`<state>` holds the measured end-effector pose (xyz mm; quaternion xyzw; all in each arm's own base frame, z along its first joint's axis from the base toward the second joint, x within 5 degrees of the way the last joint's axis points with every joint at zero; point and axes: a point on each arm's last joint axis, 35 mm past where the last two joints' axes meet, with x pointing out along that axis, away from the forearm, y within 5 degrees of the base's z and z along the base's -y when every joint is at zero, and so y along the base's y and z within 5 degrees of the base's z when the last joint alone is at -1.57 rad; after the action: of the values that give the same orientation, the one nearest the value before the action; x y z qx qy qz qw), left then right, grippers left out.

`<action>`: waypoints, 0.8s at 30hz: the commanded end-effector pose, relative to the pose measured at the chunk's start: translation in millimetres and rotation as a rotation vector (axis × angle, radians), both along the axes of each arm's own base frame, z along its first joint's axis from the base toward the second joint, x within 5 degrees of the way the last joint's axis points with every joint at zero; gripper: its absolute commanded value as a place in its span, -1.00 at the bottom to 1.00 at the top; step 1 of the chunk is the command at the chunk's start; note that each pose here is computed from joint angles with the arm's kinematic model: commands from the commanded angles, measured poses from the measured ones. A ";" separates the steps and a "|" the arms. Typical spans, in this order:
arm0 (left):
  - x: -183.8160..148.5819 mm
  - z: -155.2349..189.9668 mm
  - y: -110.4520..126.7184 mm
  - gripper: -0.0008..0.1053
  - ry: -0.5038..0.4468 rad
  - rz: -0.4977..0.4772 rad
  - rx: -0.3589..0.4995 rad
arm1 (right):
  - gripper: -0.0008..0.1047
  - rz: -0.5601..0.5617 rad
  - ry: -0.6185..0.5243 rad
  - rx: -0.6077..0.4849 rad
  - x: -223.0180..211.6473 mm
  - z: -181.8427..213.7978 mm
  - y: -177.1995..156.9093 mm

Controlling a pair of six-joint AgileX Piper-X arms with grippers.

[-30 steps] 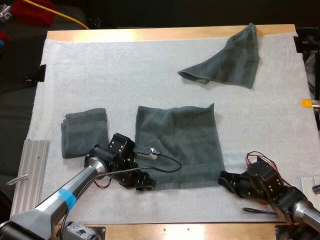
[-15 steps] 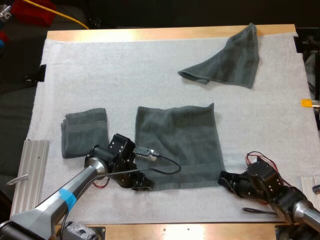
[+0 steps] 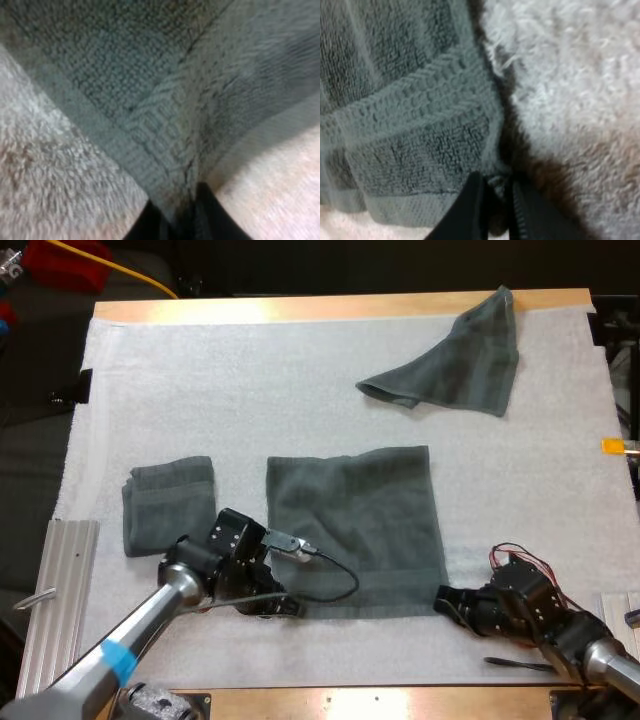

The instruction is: Pick towel from pile, fold and stack

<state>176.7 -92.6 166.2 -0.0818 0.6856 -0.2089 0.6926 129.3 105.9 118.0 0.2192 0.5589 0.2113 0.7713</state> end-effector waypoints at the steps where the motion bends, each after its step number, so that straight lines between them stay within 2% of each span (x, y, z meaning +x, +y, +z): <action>1: 0.0 10.1 -0.1 -0.98 -0.024 -0.009 0.003 | -0.94 0.026 0.013 -0.013 1.6 2.6 1.3; 5: 0.4 32.8 -1.3 -0.98 -0.063 -0.023 -0.042 | -0.94 0.104 -0.016 -0.074 10.8 21.1 7.4; 8: -0.2 40.9 -3.0 -0.98 -0.048 -0.033 -0.096 | -0.94 0.159 -0.022 -0.116 15.1 38.5 10.4; 12: -3.5 45.7 -2.4 -0.98 -0.018 -0.044 -0.086 | -0.94 0.214 -0.039 -0.208 16.5 60.6 9.3; 18: -17.7 56.0 -9.3 -0.98 0.005 -0.095 -0.141 | -0.94 0.253 -0.052 -0.221 11.0 78.0 8.1; 22: -30.1 61.7 -18.7 -0.98 0.007 -0.151 -0.147 | -0.94 0.303 -0.068 -0.217 -0.1 83.2 13.4; 24: -36.4 62.8 -22.0 -0.98 0.012 -0.168 -0.123 | -0.94 0.320 -0.061 -0.243 -9.2 84.4 15.9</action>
<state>142.3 -113.9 225.8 -0.0673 0.6784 -0.3086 0.6633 122.0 122.6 200.6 0.0307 0.5806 0.2730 0.7664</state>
